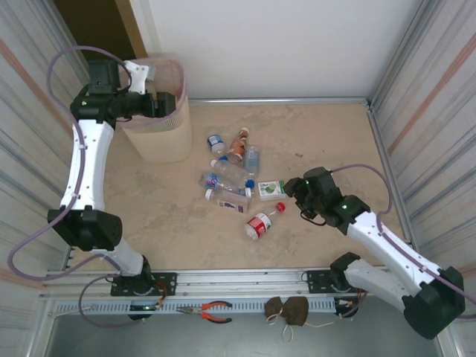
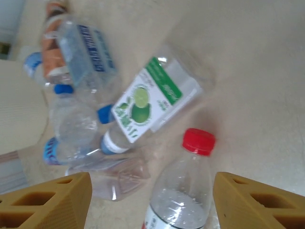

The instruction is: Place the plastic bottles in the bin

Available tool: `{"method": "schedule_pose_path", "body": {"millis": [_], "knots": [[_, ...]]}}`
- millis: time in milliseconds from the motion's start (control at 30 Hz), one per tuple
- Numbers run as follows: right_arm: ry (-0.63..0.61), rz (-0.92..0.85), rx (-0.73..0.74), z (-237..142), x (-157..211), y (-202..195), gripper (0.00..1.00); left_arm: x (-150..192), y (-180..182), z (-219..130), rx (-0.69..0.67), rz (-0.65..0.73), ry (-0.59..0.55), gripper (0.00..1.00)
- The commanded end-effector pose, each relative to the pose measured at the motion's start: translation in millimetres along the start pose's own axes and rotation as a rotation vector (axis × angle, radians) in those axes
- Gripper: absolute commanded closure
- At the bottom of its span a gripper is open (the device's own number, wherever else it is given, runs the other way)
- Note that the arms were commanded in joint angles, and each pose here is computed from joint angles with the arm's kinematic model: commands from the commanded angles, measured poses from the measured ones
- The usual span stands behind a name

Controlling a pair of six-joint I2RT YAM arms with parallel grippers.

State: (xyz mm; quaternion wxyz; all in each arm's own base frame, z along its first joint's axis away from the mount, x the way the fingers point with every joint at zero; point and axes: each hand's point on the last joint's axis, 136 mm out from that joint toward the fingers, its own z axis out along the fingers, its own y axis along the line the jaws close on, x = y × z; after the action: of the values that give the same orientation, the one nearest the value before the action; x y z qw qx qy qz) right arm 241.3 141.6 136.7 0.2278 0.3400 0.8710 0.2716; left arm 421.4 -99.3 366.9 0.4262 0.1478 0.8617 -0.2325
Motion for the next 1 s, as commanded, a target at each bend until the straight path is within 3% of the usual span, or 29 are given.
{"method": "schedule_pose_path", "body": {"millis": [0,267,967], "knots": [[0.086,0.087,0.030,9,11,-7,0.34,-5,-25,-8,0.045,0.026,-0.054,0.22],[0.160,0.178,0.228,36,19,-30,0.37,15,-48,3,0.085,0.035,-0.020,0.22],[0.253,0.205,0.352,89,28,-31,0.45,39,-65,20,0.116,0.047,0.028,0.22]]}}
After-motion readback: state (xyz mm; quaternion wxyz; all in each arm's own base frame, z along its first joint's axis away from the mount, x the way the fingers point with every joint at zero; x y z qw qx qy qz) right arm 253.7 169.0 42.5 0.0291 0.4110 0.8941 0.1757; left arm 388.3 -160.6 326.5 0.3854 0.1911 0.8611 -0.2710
